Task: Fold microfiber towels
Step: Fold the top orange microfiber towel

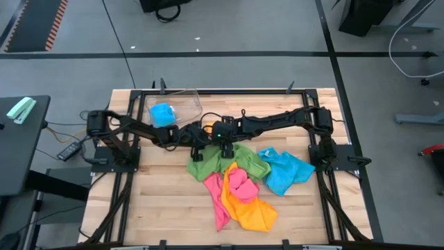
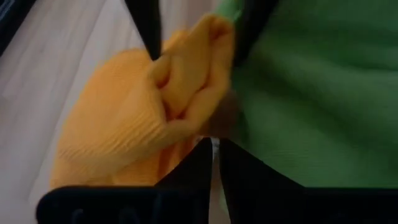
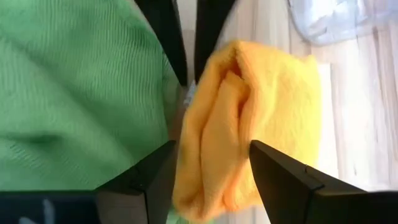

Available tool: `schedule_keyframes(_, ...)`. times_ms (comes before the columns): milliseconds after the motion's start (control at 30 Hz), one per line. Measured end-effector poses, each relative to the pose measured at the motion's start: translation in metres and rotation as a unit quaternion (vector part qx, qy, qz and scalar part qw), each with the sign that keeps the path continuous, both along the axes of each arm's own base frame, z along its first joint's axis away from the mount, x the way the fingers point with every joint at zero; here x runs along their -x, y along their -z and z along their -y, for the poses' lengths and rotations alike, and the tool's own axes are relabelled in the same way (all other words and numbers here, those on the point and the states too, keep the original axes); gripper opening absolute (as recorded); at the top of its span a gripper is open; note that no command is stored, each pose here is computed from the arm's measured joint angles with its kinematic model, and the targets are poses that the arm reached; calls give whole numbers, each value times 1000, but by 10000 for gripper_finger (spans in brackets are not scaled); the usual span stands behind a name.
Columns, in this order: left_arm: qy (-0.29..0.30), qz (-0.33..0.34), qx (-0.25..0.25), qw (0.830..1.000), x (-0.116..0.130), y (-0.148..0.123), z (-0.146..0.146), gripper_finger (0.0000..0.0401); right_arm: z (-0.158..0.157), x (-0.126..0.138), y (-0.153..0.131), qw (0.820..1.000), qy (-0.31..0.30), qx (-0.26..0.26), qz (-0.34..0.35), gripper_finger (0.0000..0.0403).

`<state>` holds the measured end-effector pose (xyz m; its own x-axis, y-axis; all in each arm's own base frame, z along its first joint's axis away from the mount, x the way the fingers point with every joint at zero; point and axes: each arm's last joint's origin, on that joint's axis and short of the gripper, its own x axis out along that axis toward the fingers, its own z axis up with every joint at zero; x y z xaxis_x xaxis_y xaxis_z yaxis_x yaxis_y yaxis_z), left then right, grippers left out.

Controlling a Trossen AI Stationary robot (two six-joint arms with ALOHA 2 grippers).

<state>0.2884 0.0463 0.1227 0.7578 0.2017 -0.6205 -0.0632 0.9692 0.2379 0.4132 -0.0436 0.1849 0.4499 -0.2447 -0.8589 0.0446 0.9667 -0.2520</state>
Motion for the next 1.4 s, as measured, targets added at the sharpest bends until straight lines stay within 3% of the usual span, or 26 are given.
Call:
schedule_keyframes(300,24,5,-7,1000,13,-32,12,27,0,2,-8,1000,0,2,7,209)
schedule_keyframes(600,-26,45,-25,998,11,-37,-8,14,19,11,-52,995,11,-3,98,209)
schedule_keyframes(833,-26,29,-19,999,12,-34,-7,21,50,17,-6,975,10,-42,216,209)
schedule_keyframes(1000,-26,15,-16,999,14,-32,-6,18,59,31,17,940,6,-70,334,209)
schedule_keyframes(1400,-33,0,-4,999,16,-29,-6,26,70,22,48,934,-1,-102,342,209)
